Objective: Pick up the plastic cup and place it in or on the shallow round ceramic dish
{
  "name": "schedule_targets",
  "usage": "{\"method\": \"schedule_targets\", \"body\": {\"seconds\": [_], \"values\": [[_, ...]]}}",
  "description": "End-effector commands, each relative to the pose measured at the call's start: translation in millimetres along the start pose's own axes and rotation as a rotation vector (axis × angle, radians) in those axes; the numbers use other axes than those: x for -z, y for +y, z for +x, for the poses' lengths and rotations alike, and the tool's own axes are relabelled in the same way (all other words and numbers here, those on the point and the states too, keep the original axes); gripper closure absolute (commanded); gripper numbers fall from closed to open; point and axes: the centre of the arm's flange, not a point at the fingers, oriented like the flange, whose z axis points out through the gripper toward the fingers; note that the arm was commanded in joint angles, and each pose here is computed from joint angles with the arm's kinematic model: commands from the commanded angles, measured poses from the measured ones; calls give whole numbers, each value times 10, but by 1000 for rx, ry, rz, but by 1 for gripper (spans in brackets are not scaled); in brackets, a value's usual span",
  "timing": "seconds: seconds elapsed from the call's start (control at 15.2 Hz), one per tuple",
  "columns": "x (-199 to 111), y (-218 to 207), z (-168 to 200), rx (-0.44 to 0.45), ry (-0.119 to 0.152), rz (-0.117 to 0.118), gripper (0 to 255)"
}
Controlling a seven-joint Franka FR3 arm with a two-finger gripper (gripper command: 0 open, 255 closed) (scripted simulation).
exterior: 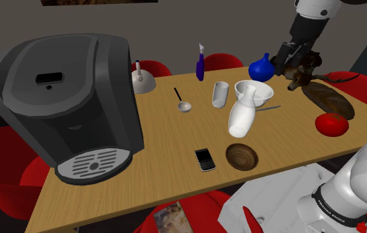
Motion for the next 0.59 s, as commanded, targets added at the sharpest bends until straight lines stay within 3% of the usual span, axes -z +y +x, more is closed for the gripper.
{"method": "schedule_targets", "body": {"seconds": [0.0,0.53], "values": [[0,0,0,0,0,0,0],[-651,119,866,64,-23,28,0]]}}
